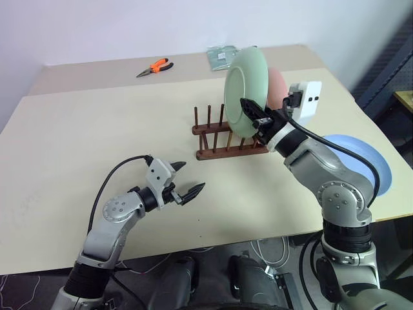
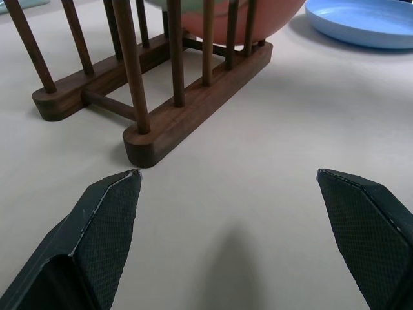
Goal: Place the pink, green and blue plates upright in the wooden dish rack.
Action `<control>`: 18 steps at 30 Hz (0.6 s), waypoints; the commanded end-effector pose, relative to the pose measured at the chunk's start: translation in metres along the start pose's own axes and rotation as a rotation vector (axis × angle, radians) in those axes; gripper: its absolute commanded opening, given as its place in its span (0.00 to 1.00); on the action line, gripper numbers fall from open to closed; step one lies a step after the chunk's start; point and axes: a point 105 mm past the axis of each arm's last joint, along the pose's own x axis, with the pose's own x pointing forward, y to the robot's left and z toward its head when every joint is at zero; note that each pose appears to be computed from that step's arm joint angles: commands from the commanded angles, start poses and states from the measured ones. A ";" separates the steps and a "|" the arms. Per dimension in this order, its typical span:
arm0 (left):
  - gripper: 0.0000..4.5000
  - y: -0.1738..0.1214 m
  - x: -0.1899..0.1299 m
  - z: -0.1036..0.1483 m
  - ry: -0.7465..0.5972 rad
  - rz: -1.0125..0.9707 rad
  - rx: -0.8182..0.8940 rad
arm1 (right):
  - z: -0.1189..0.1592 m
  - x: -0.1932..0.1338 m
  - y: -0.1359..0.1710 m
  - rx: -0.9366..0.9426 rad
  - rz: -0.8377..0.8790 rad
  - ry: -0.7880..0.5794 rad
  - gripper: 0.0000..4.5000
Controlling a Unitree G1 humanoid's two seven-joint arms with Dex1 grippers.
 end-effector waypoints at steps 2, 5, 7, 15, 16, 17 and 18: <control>1.00 0.001 -0.001 0.013 -0.044 0.003 0.037 | 0.020 0.004 0.009 -0.142 0.024 -0.064 0.69; 1.00 0.000 0.000 0.013 -0.043 0.000 0.036 | 0.029 0.005 0.013 -0.271 0.053 -0.094 0.69; 1.00 0.000 0.000 0.013 -0.043 -0.002 0.034 | 0.037 0.004 0.014 -0.350 0.063 -0.119 0.69; 1.00 -0.002 0.000 0.011 -0.039 -0.011 0.031 | 0.130 -0.038 -0.089 -0.592 -0.356 -0.311 0.81; 1.00 -0.003 0.000 0.011 -0.038 -0.015 0.030 | 0.129 -0.047 -0.107 -0.618 -0.426 -0.278 0.87; 1.00 -0.003 0.001 0.010 -0.036 -0.022 0.032 | 0.126 -0.056 -0.122 -0.643 -0.472 -0.238 0.98; 1.00 -0.004 0.001 0.010 -0.035 -0.028 0.034 | 0.120 -0.062 -0.131 -0.649 -0.493 -0.193 0.99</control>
